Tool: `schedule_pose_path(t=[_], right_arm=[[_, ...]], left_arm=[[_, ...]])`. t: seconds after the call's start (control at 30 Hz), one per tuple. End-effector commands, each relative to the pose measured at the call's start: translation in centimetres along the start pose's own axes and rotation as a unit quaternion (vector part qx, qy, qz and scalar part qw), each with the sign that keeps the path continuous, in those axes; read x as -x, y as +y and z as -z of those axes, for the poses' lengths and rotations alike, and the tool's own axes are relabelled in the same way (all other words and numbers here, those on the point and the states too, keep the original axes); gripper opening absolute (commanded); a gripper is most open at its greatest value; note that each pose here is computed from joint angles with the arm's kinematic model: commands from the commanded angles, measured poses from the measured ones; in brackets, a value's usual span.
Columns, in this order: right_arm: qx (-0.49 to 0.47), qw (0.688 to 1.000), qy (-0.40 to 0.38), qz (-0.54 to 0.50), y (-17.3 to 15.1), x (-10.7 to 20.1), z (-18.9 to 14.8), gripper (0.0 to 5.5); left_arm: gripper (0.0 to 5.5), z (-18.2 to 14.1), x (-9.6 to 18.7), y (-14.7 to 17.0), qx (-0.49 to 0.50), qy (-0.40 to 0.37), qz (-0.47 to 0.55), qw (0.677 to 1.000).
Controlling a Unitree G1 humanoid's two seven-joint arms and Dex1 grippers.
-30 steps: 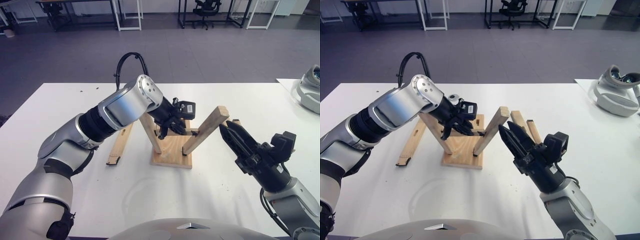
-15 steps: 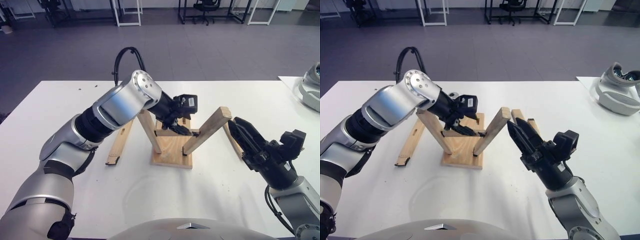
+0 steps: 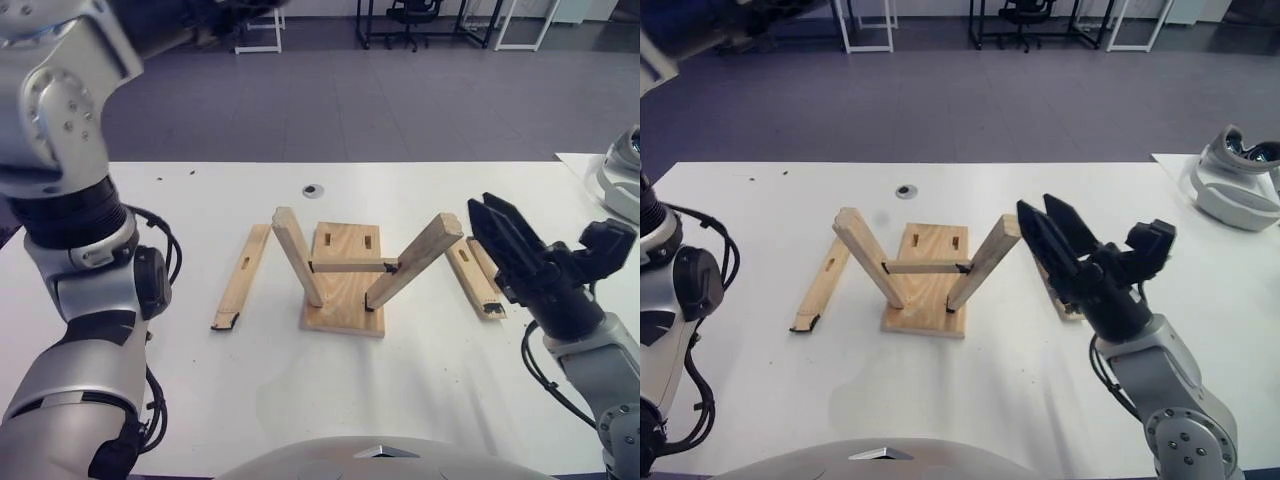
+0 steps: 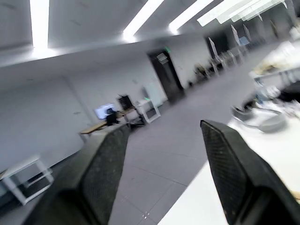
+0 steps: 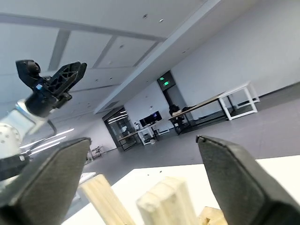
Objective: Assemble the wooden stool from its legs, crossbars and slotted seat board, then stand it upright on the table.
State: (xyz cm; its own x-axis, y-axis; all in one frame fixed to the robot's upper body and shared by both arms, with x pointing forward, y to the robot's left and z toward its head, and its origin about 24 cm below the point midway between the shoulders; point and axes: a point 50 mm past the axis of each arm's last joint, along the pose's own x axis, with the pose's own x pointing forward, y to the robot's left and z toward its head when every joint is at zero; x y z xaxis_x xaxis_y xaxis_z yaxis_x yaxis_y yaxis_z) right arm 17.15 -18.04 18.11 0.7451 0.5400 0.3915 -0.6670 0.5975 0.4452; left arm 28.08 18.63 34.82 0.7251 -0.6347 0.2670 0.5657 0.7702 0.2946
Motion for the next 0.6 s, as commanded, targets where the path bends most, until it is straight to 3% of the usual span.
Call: schedule_pose_path(t=[0.03, 0.13, 0.23, 0.33, 0.47, 0.6], right_arm=[[0.001, 1.000, 0.014, 0.028, -1.9, 0.9, -0.6, 4.21], [-0.045, 0.992, -0.030, 0.117, -5.7, 4.0, -1.8, 4.21], [-0.039, 0.984, 0.033, 0.172, -8.4, 4.8, 0.3, 4.21], [0.030, 0.971, 0.154, 0.178, -10.8, 4.0, 4.1, 4.21], [0.152, 0.922, 0.327, 0.143, -12.6, 1.9, 10.4, 4.21], [0.194, 0.896, 0.391, 0.085, -12.4, 0.4, 13.3, 4.21]], left_arm=[[2.80, 8.7, 7.6, -1.1, 0.095, 0.118, -0.156, 0.976], [2.80, 15.9, 11.5, -5.7, 0.146, 0.259, -0.169, 0.940], [2.80, 20.1, 13.1, -8.1, 0.127, 0.345, -0.147, 0.918], [2.80, 22.3, 13.1, -10.1, 0.127, 0.341, -0.125, 0.923], [2.80, 25.3, 11.6, -12.5, 0.136, 0.360, -0.064, 0.921], [2.80, 26.8, 10.6, -13.7, 0.138, 0.393, 0.004, 0.909]])
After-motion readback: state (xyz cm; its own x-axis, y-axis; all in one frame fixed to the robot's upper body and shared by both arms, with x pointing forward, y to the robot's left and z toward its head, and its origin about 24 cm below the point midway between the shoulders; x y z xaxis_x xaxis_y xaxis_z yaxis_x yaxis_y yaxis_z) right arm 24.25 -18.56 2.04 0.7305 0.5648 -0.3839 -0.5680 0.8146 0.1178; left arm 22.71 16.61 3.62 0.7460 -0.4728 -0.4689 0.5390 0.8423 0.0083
